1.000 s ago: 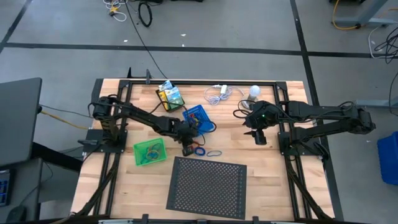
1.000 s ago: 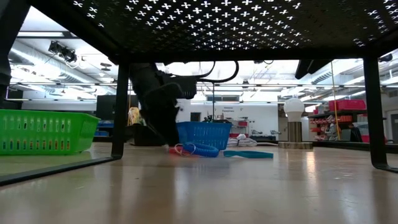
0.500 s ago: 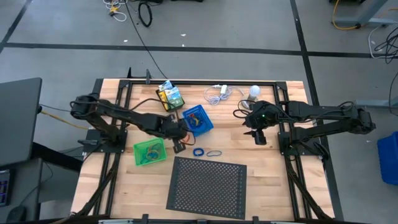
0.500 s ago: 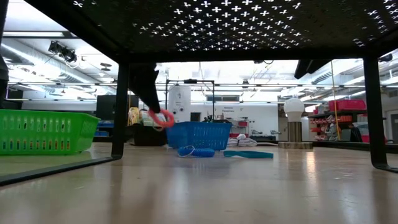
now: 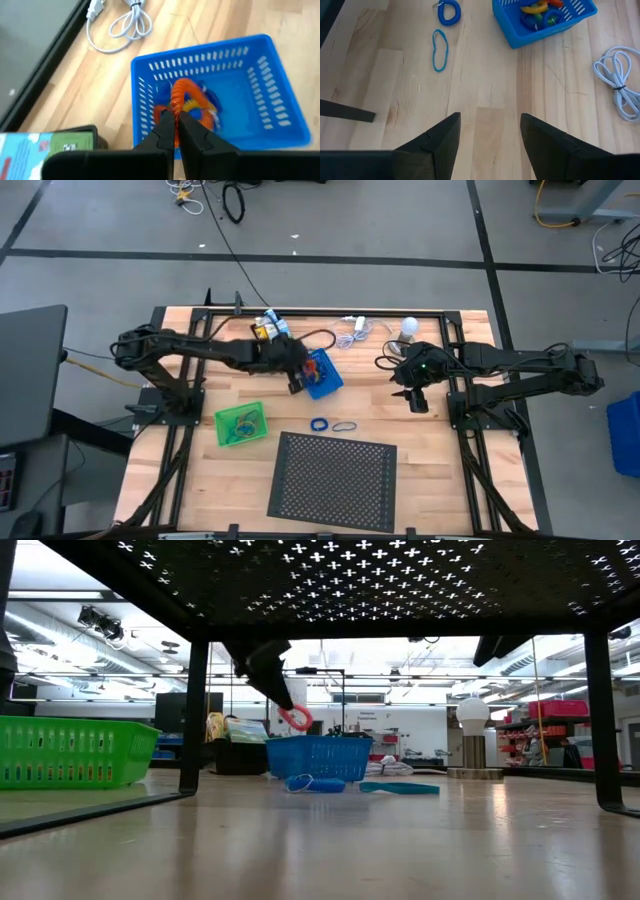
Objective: Pick & Place Office Desk Supplies
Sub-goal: Put the orange key band into the blue bin, then put the blue key band into the blue bin
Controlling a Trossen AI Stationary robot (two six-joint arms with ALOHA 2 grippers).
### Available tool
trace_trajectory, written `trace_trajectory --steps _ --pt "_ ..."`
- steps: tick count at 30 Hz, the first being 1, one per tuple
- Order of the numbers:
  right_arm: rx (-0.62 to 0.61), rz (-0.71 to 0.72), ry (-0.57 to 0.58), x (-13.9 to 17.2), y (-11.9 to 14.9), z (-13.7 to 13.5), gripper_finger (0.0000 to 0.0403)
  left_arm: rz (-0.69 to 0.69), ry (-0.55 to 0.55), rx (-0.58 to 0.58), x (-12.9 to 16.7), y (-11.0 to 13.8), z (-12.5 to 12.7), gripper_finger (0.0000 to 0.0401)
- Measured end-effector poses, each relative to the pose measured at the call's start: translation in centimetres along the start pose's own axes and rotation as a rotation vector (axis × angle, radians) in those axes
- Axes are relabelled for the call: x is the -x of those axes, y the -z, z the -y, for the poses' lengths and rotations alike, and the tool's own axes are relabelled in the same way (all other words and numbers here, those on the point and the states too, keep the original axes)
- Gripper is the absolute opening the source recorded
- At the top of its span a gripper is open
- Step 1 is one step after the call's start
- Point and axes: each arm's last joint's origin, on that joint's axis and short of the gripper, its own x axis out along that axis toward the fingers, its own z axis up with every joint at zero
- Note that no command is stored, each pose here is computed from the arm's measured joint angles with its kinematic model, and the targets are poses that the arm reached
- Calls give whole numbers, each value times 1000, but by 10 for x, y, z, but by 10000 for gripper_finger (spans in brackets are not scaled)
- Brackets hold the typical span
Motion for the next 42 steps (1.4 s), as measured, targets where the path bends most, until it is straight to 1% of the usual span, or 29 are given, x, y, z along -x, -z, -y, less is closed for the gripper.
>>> trace_trajectory --steps 3,4,6,8,10,15,19,21,23,26,30,37,42 --pt "-1 0 0 0 0 0 215 -40 21 6 -12 4 -11 9" --pt "0 0 0 0 0 0 215 -49 46 6 -15 5 -12 9" --pt "-1 0 0 0 0 0 215 -60 95 7 -20 6 -12 9" --pt "0 0 0 0 0 0 215 -51 127 10 -22 6 -10 22" --pt "1 1 0 0 0 0 215 -27 148 1 -21 4 -7 53" --pt "1 1 0 0 0 0 215 23 169 -47 -17 -1 1 151" --pt "-2 0 0 0 0 0 215 12 190 -68 -14 -3 6 225" --pt "-3 -5 -1 0 0 0 215 -1 205 -80 -9 -7 9 252" --pt "-9 -8 -2 0 1 0 215 -41 223 -93 -4 -9 14 267" --pt "-21 -15 -3 0 1 0 215 -109 247 -114 5 -9 25 271" --pt "-25 -31 -7 0 3 -1 215 -176 239 -137 15 -2 41 256" --pt "-32 -30 -7 0 3 -1 215 -162 327 -81 19 6 64 241" --pt "-32 -29 -10 0 3 -1 215 -167 384 -23 14 18 70 241"
